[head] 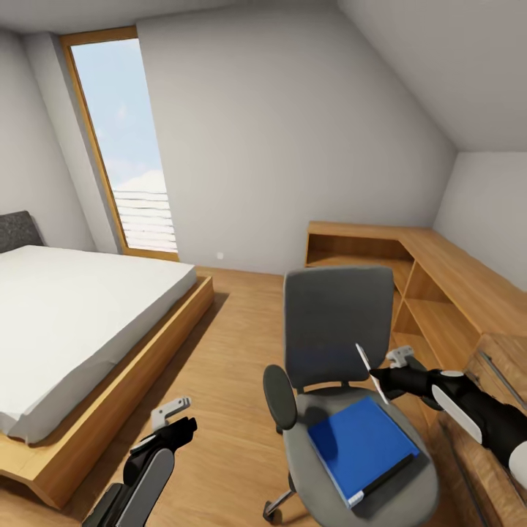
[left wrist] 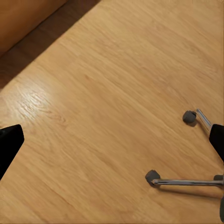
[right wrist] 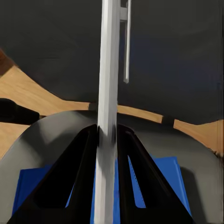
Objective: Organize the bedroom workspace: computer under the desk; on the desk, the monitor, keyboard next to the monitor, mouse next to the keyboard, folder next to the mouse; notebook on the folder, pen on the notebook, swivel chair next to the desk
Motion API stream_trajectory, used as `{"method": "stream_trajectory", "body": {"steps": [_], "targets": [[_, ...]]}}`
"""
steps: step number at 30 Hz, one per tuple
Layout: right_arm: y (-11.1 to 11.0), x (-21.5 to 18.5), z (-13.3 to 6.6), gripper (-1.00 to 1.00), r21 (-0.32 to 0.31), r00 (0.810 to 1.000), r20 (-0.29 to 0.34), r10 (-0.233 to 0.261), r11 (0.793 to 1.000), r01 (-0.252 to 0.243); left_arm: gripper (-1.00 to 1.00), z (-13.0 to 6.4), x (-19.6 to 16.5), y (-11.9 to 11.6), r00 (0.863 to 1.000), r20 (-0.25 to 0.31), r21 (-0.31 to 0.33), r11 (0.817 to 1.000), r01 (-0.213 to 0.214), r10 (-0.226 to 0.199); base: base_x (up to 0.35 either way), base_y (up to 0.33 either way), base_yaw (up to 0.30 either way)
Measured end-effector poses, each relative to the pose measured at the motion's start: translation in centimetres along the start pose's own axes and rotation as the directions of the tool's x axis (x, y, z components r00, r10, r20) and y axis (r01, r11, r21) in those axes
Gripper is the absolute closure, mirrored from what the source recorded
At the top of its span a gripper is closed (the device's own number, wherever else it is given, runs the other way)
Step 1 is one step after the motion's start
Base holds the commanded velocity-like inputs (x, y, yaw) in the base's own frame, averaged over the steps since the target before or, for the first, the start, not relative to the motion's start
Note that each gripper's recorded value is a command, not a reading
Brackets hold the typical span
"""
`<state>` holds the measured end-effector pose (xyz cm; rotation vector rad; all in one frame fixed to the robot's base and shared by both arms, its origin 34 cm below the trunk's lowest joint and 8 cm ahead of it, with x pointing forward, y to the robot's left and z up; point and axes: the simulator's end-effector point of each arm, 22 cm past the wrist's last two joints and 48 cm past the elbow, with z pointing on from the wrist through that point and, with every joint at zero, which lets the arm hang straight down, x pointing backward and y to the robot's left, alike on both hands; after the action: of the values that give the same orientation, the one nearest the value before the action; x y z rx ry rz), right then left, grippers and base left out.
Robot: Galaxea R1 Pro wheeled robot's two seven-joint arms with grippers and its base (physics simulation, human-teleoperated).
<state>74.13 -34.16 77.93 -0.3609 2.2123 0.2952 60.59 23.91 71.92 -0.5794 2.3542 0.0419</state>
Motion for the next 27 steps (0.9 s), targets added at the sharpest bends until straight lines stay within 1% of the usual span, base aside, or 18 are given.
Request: {"method": "stream_trajectory", "body": {"steps": [4, 6, 8, 10, 11, 13, 15, 17, 19, 20, 21, 22, 25, 26, 27], "targets": [[1.1, -0.8, -0.5, 1.00, 0.048, 0.999, 0.028, -0.034, 0.998, 0.033, -1.00, -0.4, -0.7, 0.3, 1.000, 0.001, -0.005, 1.000, 0.010, -0.010, 0.000, 0.000, 0.000], [1.8, -1.2, -0.9, 1.00, 0.082, 0.998, 0.046, -0.053, 0.995, 0.049, -1.00, -0.6, -1.0, 0.3, 1.000, 0.002, -0.007, 1.000, 0.012, -0.012, 0.000, 0.000, 0.000], [2.5, -1.7, -1.6, 1.00, 0.132, 0.995, 0.070, -0.070, 0.989, 0.061, -1.00, -0.9, -1.2, 0.3, 1.000, 0.002, -0.007, 1.000, 0.013, -0.013, 0.000, 0.000, 0.000], [2.5, -2.4, -2.2, 1.00, 0.161, 0.994, 0.085, -0.075, 0.985, 0.061, -1.00, -1.1, -1.5, 0.3, 1.000, 0.003, -0.008, 1.000, 0.013, -0.013, 0.000, 0.000, 0.000], [2.4, -3.0, -2.8, 1.00, 0.187, 0.992, 0.102, -0.077, 0.981, 0.057, -1.00, -1.2, -1.6, 0.3, 1.000, 0.003, -0.008, 1.000, 0.013, -0.013, 0.000, 0.000, 0.000], [2.5, -3.7, -3.7, 1.00, 0.207, 0.990, 0.121, -0.073, 0.977, 0.047, -1.00, -1.5, -1.8, 0.3, 1.000, 0.003, -0.009, 1.000, 0.013, -0.013, 0.000, 0.000, 0.000], [2.8, -4.6, -5.0, 1.00, 0.224, 0.987, 0.149, -0.060, 0.974, 0.025, -1.00, -1.7, -2.0, 0.2, 1.000, 0.003, -0.009, 1.000, 0.013, -0.013, 0.000, 0.000, 0.000], [2.9, -5.4, -6.9, 1.00, 0.246, 0.983, 0.181, -0.028, 0.969, -0.018, -1.00, -1.9, -2.2, 0.2, 1.000, 0.003, -0.009, 1.000, 0.013, -0.013, 0.000, 0.000, 0.000], [2.7, -5.9, -7.9, 1.00, 0.262, 0.981, 0.193, -0.006, 0.964, -0.046, -1.00, -2.2, -2.5, 0.1, 1.000, 0.003, -0.009, 1.000, 0.013, -0.013, 0.000, 0.000, 0.000], [2.4, -6.1, -8.7, 1.00, 0.280, 0.979, 0.203, 0.020, 0.957, -0.078, -1.00, -2.3, -2.6, 0.1, 1.000, 0.003, -0.009, 1.000, 0.013, -0.013, 0.000, 0.000, 0.000], [2.3, -6.3, -9.1, 1.00, 0.289, 0.978, 0.206, 0.036, 0.952, -0.096, -1.00, -2.4, -2.7, 0.1, 1.000, 0.003, -0.009, 1.000, 0.013, -0.013, 0.000, 0.000, 0.000], [1.9, -6.3, -9.7, 1.00, 0.309, 0.975, 0.211, 0.066, 0.942, -0.131, -1.00, -2.5, -2.8, 0.1, 1.000, 0.003, -0.009, 1.000, 0.013, -0.013, 0.000, 0.000, 0.000], [1.6, -6.6, -10.5, 1.00, 0.332, 0.969, 0.216, 0.119, 0.925, -0.187, -1.00, -2.9, -3.1, 0.0, 1.000, 0.004, -0.010, 1.000, 0.012, -0.012, 0.000, 0.000, 0.000], [1.6, -6.8, -11.0, 1.00, 0.339, 0.963, 0.222, 0.151, 0.914, -0.221, -1.00, -3.0, -3.2, 0.0, 1.000, 0.005, -0.012, 1.000, 0.010, -0.010, 0.000, 0.000, 0.000], [1.5, -6.4, -10.9, 1.00, 0.343, 0.962, 0.222, 0.160, 0.910, -0.231, -1.00, -3.1, -3.3, 0.3, 1.000, 0.014, -0.020, 1.000, 0.004, -0.004, 0.000, 0.000, 0.000]]}}
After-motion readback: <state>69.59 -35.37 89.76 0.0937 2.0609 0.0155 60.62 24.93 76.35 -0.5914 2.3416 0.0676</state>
